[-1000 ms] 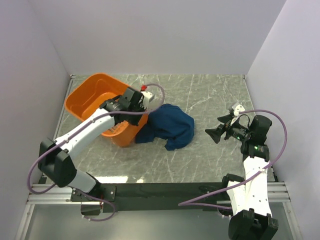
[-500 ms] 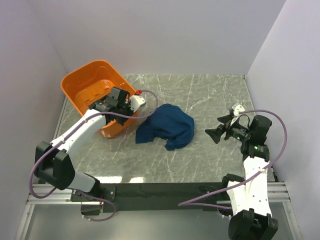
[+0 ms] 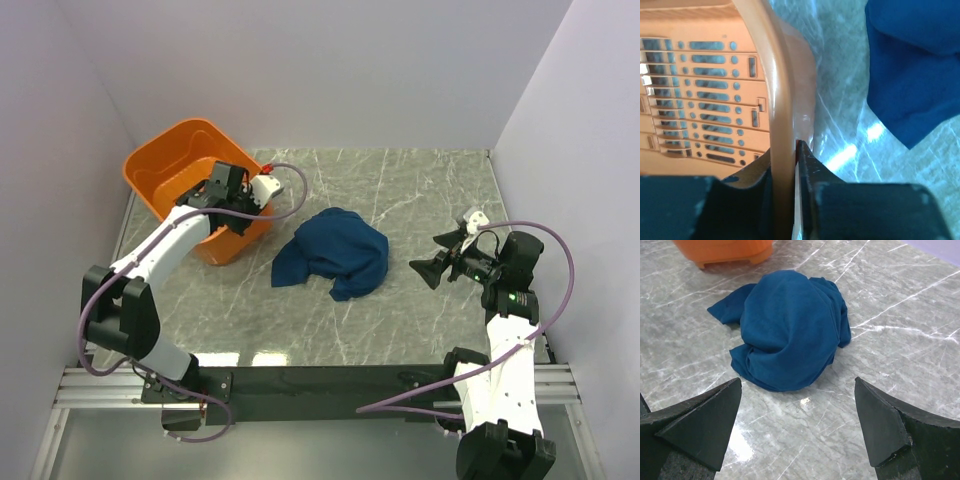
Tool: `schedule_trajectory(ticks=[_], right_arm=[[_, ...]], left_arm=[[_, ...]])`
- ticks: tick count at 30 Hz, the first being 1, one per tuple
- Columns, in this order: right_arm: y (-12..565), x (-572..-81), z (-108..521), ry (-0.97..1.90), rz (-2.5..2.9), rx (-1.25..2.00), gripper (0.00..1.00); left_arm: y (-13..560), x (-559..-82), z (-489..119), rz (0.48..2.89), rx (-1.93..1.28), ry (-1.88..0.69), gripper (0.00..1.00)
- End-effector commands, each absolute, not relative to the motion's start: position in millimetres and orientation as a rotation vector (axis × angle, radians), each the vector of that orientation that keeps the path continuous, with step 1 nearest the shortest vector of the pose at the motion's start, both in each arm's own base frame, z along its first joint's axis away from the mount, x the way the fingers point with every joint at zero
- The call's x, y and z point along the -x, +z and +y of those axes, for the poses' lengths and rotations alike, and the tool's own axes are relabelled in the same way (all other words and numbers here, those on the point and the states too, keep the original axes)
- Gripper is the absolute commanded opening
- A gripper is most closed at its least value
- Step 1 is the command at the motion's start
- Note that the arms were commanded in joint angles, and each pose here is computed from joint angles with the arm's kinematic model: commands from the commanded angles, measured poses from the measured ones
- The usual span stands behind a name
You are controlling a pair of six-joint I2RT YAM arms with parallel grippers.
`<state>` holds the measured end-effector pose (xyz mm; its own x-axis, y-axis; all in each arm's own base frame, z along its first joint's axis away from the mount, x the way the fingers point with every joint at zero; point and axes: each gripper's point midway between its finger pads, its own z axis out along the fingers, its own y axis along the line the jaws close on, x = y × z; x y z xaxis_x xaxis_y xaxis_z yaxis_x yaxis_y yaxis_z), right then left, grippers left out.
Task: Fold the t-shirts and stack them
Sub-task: Flatten the tshirt out
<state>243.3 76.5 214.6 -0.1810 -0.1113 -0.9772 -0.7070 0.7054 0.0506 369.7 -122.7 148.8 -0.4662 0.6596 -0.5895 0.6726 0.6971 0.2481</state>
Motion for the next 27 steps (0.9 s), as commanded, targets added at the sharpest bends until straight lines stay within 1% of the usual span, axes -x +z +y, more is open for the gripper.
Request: schedule_trajectory(ticks=[1, 2, 3, 5, 6, 8, 9, 10, 11, 12, 15, 17, 18, 19, 20, 21, 22, 23, 24, 26, 27], right_arm=[[225, -242, 77, 0.591, 1.654, 0.696, 1.0], [225, -241, 77, 0.588, 1.654, 0.697, 1.0], [226, -241, 77, 0.588, 1.653, 0.699, 1.0], [226, -241, 77, 0.584, 1.651, 0.701, 1.0], [226, -241, 77, 0.584, 1.651, 0.701, 1.0], [226, -241, 77, 0.583, 1.65, 0.702, 1.0], [226, -240, 78, 0.582, 1.648, 0.705, 1.0], [226, -241, 77, 0.581, 1.649, 0.704, 1.0], [226, -240, 77, 0.58, 1.649, 0.704, 1.0], [227, -240, 77, 0.582, 1.648, 0.705, 1.0], [226, -241, 78, 0.584, 1.647, 0.704, 1.0], [226, -241, 78, 0.589, 1.649, 0.702, 1.0], [226, -241, 78, 0.589, 1.647, 0.703, 1.0], [225, -241, 77, 0.588, 1.65, 0.701, 1.0], [225, -241, 77, 0.588, 1.653, 0.699, 1.0], [225, -241, 77, 0.588, 1.652, 0.698, 1.0], [225, -241, 77, 0.585, 1.653, 0.698, 1.0], [224, -241, 77, 0.585, 1.656, 0.695, 1.0], [225, -241, 77, 0.584, 1.653, 0.694, 1.0], [224, -242, 77, 0.587, 1.657, 0.692, 1.0], [224, -242, 76, 0.588, 1.657, 0.689, 1.0]], left_arm=[[200, -419, -122, 2.022, -0.957, 0.058, 0.22], [200, -422, -119, 2.029, -0.933, 0.061, 0.24], [204, -426, -118, 2.024, -0.917, 0.063, 0.38], [211, -429, -119, 2.019, -0.887, 0.054, 0.54], [218, -430, -121, 2.005, -0.879, 0.042, 0.65], [234, -428, -123, 1.979, -0.837, 0.017, 0.73], [249, -424, -126, 1.946, -0.82, -0.006, 0.81], [257, -421, -128, 1.926, -0.808, -0.028, 0.86], [263, -417, -130, 1.918, -0.775, -0.056, 0.95], [280, -410, -133, 1.878, -0.748, -0.087, 1.0], [303, -403, -137, 1.835, -0.621, -0.168, 0.99], [314, -406, -140, 1.843, -0.464, -0.244, 0.99], [310, -412, -142, 1.869, -0.414, -0.265, 0.99], [309, -417, -143, 1.908, -0.28, -0.317, 1.0], [317, -422, -143, 1.925, -0.219, -0.333, 0.99], [299, -434, -144, 1.989, -0.181, -0.353, 0.99], [295, -438, -147, 2.022, -0.156, -0.383, 0.99], [303, -446, -146, 2.034, -0.046, -0.421, 0.99], [285, -458, -144, 2.087, 0.011, -0.425, 0.99], [291, -472, -143, 2.081, 0.129, -0.441, 0.97], [281, -480, -145, 2.101, 0.166, -0.442, 0.94]])
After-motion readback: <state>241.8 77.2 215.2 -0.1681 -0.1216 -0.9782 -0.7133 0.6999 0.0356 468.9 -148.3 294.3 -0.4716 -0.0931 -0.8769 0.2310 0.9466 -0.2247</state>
